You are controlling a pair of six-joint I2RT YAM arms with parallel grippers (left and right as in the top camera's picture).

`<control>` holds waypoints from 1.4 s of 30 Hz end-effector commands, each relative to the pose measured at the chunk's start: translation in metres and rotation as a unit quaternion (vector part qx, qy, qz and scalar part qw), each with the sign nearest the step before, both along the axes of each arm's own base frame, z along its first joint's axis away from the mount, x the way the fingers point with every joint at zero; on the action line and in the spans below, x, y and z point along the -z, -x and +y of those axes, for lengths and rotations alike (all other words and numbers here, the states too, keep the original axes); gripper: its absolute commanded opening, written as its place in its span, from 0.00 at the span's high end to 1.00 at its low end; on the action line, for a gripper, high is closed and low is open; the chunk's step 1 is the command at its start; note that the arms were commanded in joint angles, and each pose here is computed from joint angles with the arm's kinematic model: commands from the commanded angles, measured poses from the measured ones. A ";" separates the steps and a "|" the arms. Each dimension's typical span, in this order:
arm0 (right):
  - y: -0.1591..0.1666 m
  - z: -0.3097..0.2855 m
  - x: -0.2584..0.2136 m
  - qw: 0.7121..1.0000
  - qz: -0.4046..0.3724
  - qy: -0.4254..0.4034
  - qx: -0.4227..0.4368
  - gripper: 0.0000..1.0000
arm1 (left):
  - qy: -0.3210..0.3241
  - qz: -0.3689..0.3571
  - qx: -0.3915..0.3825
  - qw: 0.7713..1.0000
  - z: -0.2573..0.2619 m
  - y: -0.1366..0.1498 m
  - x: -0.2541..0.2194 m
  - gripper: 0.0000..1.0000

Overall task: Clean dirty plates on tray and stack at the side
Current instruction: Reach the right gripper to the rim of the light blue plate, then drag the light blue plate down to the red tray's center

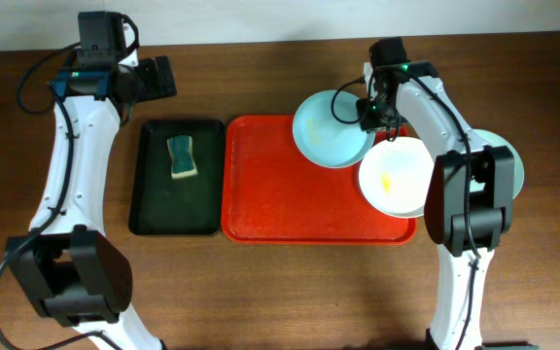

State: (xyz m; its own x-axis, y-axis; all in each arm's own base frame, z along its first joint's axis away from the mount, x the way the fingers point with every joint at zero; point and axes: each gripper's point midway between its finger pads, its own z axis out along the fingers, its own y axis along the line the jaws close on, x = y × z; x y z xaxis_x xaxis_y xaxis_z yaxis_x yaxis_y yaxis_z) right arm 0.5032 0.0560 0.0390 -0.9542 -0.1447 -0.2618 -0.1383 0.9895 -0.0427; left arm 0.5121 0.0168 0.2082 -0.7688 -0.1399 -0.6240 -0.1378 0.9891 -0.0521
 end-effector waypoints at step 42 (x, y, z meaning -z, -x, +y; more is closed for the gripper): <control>0.080 0.070 0.004 0.959 0.178 -0.218 0.025 0.96 | 0.001 -0.005 0.005 1.000 -0.001 0.000 -0.005 0.01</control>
State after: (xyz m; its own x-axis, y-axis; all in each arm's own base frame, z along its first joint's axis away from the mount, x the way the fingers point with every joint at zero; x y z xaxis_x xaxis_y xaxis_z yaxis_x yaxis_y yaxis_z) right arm 0.4292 0.1147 0.0307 -0.9984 -0.0497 0.0267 -0.0371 0.9346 0.3537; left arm 0.5121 0.0168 0.2082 -0.7688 -0.1399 -0.6240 -0.1378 0.9891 -0.0521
